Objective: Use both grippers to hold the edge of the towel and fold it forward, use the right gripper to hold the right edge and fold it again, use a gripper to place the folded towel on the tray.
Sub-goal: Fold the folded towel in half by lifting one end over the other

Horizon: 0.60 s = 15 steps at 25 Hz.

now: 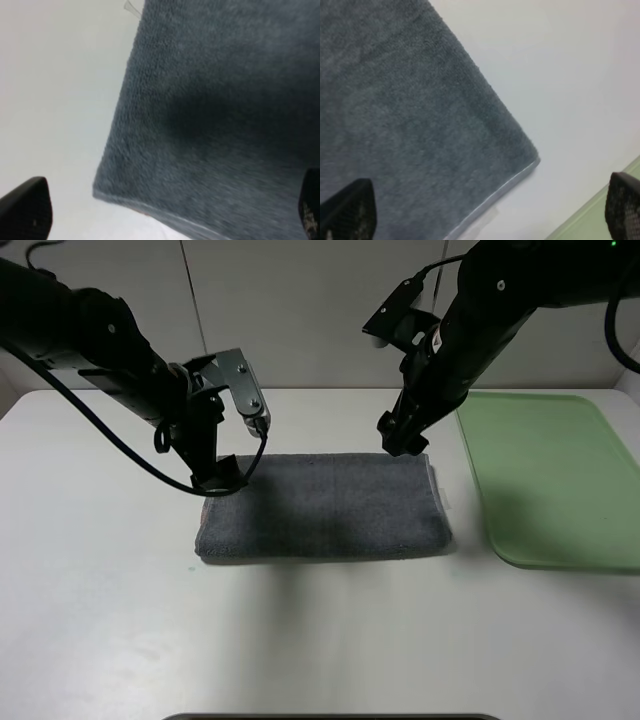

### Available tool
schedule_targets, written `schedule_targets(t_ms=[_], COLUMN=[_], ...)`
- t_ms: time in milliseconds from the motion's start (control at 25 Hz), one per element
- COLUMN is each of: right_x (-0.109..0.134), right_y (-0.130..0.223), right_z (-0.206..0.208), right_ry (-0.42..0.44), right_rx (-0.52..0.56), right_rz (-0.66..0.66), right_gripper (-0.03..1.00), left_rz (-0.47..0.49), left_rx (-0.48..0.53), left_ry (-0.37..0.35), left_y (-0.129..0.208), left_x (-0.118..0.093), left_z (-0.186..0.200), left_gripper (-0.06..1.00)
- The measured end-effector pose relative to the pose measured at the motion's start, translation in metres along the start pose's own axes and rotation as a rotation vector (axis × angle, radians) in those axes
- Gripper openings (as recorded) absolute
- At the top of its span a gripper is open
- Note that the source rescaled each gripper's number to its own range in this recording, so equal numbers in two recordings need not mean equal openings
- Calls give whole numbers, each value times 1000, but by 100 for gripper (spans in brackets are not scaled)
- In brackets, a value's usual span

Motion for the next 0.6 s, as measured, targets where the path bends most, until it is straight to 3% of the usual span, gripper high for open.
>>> schedule_targets(t_ms=[280, 600], right_x=[7, 23], right_y=[4, 9], right_z=[26, 46], right_ry=[-75, -225], right_rx=[20, 77], right_rz=[-174, -299], right_gripper=[100, 100], left_rz=[174, 360], left_rx=[7, -101], left_ry=[25, -19], left_y=[-3, -4], left_x=[-8, -17], left_z=[62, 140], left_gripper=[100, 100])
Point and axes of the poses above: a point on each arm's last joint axis where the gripper is mounted, z pointing back along that axis away from the gripper, x along the wrist's bending axis when the last joint is at zero, y = z × x, the point moved 2 cm from there along -z, pointing out along that axis toward the gripper, and after that the axes turned 8 degrees about z, right-handed, at the moved point
